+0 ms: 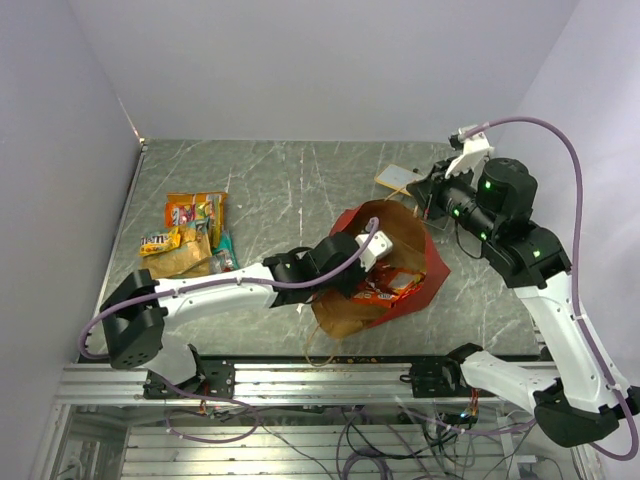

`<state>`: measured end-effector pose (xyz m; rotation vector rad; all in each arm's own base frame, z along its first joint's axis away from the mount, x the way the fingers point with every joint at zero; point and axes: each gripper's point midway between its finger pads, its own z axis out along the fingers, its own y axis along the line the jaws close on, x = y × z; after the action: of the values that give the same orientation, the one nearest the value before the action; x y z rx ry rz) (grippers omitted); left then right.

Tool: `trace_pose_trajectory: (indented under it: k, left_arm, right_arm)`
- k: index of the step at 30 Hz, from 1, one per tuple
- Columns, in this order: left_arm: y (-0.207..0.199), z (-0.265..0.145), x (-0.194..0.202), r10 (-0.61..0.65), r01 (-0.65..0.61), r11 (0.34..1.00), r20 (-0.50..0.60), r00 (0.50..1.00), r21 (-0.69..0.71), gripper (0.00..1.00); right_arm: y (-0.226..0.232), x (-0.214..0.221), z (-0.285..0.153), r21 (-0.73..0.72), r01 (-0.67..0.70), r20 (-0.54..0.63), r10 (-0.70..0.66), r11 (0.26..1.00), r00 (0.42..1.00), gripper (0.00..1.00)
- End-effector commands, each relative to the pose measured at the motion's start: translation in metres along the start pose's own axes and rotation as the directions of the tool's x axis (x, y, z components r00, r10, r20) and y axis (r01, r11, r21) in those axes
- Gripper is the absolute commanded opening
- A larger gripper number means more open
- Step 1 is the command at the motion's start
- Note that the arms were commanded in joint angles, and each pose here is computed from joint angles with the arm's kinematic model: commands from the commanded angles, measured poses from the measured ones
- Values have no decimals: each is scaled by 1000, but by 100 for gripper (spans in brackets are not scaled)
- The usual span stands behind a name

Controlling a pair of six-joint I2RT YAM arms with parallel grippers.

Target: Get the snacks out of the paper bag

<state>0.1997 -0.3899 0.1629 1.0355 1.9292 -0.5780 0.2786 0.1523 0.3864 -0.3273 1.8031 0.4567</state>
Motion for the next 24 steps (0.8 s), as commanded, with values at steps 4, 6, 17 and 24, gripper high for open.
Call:
trace_pose_trajectory:
  k: [4,6,17,24]
  left_arm:
    - [-5,-56,-86,-28,22,999,156,987,44,7]
    - [-2,-72,-103,-39,33,999,206,978,34,7]
    - [38,-163,-182,-155,195,979,435,887,-49,7]
    - [75,-223,-230,-132,278,941,548,826,-192,7]
  right_arm:
    - [-6,5,-3,33,-23,9,22,999,1000,0]
    - [-5,6,-2,32,-23,7,22,999,1000,0]
    - [-4,10,2,27,-39,-7,40,999,999,0]
    - [1,9,3,-2,-46,-8,46,999,999,0]
